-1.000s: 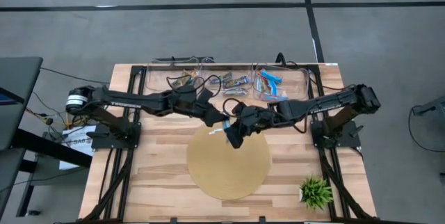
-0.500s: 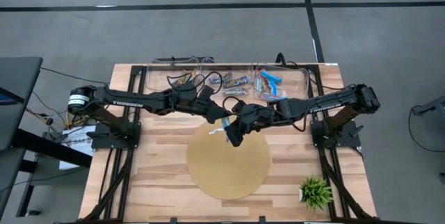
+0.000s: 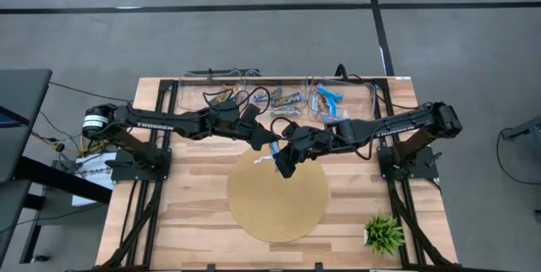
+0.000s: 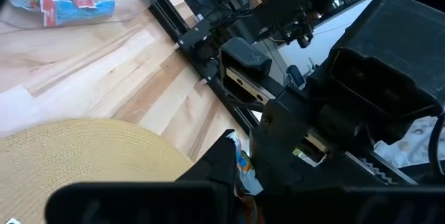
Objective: Pick and place Granola Bars by type
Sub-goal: Put the yellow granola bar into the top left transparent bin
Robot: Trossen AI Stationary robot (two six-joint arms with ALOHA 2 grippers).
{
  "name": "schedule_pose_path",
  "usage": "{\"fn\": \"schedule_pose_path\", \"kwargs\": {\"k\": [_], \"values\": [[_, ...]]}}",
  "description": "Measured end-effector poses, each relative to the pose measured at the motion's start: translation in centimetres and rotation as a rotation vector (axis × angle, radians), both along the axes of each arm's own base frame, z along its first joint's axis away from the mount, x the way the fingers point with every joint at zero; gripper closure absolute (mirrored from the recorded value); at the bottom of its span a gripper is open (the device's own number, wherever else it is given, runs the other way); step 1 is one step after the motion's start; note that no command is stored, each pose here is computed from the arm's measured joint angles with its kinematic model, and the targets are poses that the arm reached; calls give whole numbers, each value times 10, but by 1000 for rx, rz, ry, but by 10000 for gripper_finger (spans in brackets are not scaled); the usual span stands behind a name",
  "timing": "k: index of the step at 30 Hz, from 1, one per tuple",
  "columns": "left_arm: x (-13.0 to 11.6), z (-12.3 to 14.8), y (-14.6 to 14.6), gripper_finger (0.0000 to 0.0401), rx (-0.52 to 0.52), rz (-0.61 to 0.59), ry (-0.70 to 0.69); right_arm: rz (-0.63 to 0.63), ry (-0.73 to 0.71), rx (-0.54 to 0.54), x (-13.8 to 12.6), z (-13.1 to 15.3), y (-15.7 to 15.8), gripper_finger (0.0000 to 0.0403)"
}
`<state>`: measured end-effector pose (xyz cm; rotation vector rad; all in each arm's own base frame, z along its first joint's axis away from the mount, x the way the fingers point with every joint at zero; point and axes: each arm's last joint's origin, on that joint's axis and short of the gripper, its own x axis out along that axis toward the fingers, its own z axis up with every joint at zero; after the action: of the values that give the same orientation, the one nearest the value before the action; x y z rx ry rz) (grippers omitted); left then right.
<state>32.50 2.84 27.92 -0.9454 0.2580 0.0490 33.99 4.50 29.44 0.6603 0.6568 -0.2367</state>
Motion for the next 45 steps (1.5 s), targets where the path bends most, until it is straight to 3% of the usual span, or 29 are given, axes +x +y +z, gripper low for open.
{"fn": "schedule_pose_path", "kwargs": {"k": [4, 11, 20, 23, 27, 36, 41, 45], "values": [[-1, -3, 1, 382, 21, 21, 39, -32, 18, -12, -1, -2, -4, 356], [-8, -18, 12, 382, 83, 114, 204, -86, 127, 1, -7, -9, -16, 264], [-37, -19, 58, 382, 304, 444, 412, -99, 233, 6, -15, -16, -14, 181], [-54, -7, 75, 382, 368, 564, 438, -91, 211, -28, -19, -10, -13, 175], [-82, 7, 94, 382, 409, 680, 485, -127, 133, -172, -28, 7, -15, 178], [-122, 4, 119, 382, 422, 771, 710, -280, 0, -527, -52, 49, -32, 194], [-128, 5, 127, 381, 501, 836, 768, -282, 8, -581, -58, 55, -41, 206], [-132, 6, 133, 368, 532, 821, 785, -285, 19, -579, -58, 55, -45, 215]]}}
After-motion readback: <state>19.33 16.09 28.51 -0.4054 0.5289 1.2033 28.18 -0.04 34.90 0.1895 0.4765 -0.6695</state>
